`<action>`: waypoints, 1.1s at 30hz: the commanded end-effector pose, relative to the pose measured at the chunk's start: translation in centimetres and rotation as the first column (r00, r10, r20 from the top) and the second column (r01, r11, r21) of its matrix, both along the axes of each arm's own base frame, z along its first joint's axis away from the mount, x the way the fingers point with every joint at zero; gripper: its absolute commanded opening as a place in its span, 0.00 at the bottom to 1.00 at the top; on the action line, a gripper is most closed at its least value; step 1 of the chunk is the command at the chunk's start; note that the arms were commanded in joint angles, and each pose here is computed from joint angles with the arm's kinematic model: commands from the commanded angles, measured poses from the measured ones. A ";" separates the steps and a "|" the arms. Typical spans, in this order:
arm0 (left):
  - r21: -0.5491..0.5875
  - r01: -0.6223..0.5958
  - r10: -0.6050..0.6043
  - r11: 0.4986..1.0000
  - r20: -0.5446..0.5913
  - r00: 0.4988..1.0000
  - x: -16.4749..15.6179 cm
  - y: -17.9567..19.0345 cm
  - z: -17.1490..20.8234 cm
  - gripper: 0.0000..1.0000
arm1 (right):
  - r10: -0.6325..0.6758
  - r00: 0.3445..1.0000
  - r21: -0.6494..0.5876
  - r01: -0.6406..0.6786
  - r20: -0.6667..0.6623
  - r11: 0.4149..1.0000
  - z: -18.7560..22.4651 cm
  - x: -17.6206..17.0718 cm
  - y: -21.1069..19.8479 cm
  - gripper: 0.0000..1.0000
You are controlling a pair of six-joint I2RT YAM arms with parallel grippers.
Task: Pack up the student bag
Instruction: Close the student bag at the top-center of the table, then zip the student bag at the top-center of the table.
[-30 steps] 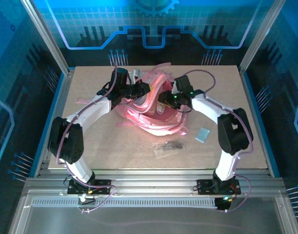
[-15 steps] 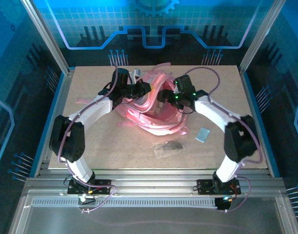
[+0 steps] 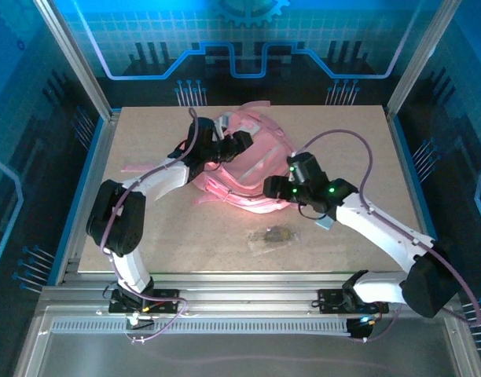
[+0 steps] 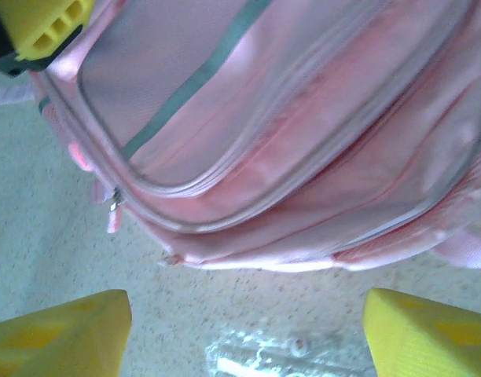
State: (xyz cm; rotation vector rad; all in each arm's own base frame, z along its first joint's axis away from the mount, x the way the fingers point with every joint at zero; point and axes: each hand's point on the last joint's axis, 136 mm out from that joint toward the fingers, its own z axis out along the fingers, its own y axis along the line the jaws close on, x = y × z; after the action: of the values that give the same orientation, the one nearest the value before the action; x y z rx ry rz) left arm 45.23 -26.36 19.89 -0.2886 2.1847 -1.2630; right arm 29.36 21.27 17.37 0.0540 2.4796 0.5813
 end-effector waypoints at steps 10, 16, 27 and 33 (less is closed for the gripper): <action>0.085 -0.288 0.293 0.954 -0.046 0.955 -2.6 10.4 -3.1 0.68 | -0.012 1.000 0.006 0.012 0.025 1.000 -2.7 1.0 11.1 0.62; 0.122 -0.364 0.376 0.923 -0.098 0.921 -3.3 13.3 -6.6 0.69 | -0.038 0.998 0.029 0.040 -0.053 0.999 -4.9 1.2 14.3 0.54; 0.101 -0.391 0.402 0.915 -0.140 0.905 -1.7 13.3 -10.4 0.66 | -0.216 0.967 0.012 0.220 -0.133 0.976 -9.5 2.5 15.0 0.40; 0.094 -0.400 0.410 0.912 -0.147 0.900 -1.3 13.3 -11.0 0.63 | -0.268 0.956 0.022 0.272 -0.123 0.962 -10.8 4.9 14.8 0.16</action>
State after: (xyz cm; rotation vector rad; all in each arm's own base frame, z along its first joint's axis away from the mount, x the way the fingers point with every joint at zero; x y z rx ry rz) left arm 43.24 -13.59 9.07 -0.7802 2.1778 -0.9624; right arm 31.84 36.22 5.78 0.3559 2.5948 0.5184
